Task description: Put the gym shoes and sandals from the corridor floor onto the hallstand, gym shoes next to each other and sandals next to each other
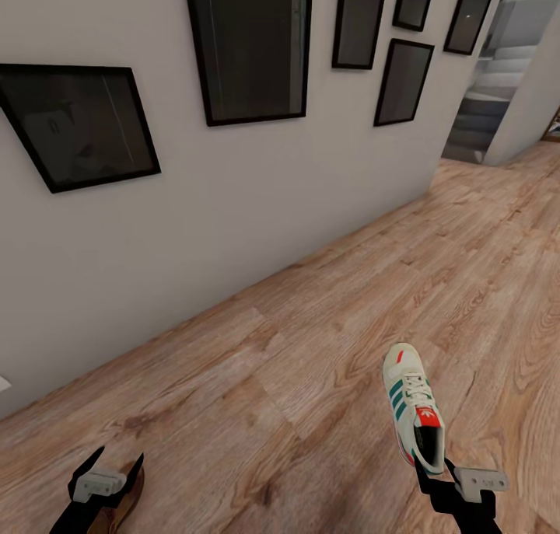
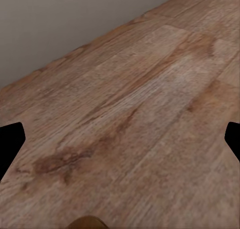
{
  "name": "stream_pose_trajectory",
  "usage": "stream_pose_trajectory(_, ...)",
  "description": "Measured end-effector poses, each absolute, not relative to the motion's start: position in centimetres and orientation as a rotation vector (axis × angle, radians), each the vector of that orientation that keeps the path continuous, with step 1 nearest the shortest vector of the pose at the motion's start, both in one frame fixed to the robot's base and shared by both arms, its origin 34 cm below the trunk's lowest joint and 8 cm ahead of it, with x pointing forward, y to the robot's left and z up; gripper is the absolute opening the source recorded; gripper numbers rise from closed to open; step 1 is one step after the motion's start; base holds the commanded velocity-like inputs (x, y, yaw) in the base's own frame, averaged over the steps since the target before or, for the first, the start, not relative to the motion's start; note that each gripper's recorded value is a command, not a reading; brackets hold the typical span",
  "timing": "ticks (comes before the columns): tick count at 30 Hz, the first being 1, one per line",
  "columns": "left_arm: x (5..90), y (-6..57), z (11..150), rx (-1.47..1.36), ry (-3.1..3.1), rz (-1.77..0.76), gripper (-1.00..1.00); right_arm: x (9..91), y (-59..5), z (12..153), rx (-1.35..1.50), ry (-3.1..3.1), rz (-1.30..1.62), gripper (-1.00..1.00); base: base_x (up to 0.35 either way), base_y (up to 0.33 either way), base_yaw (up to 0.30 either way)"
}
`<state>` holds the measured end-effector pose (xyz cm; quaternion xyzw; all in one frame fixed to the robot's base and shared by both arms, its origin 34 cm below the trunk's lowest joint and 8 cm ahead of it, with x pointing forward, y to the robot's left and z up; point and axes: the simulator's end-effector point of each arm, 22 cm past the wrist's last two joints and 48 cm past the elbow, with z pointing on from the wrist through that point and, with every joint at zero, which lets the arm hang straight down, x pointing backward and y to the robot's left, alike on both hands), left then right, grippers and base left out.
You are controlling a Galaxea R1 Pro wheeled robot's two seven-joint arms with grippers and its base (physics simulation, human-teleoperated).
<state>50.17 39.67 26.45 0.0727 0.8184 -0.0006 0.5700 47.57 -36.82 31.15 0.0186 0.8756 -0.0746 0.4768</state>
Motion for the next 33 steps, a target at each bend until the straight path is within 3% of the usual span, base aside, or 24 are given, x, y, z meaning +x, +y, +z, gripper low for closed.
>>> stream_pose_trajectory(20, 44.8, 41.2, 23.9, 0.222, 2.006, 0.015, 1.0, 47.5, -37.0, 31.0, 0.049, 2.144, -0.184, -1.0, 0.0, 0.0, 0.0)
stream_pose_trajectory(33, 44.3, 40.6, 23.8, 0.268, 2.004, 0.003, 1.0, 57.4, -44.6, 42.2, 0.186, 2.059, -0.314, -1.0, 0.0, 0.0, 0.0)
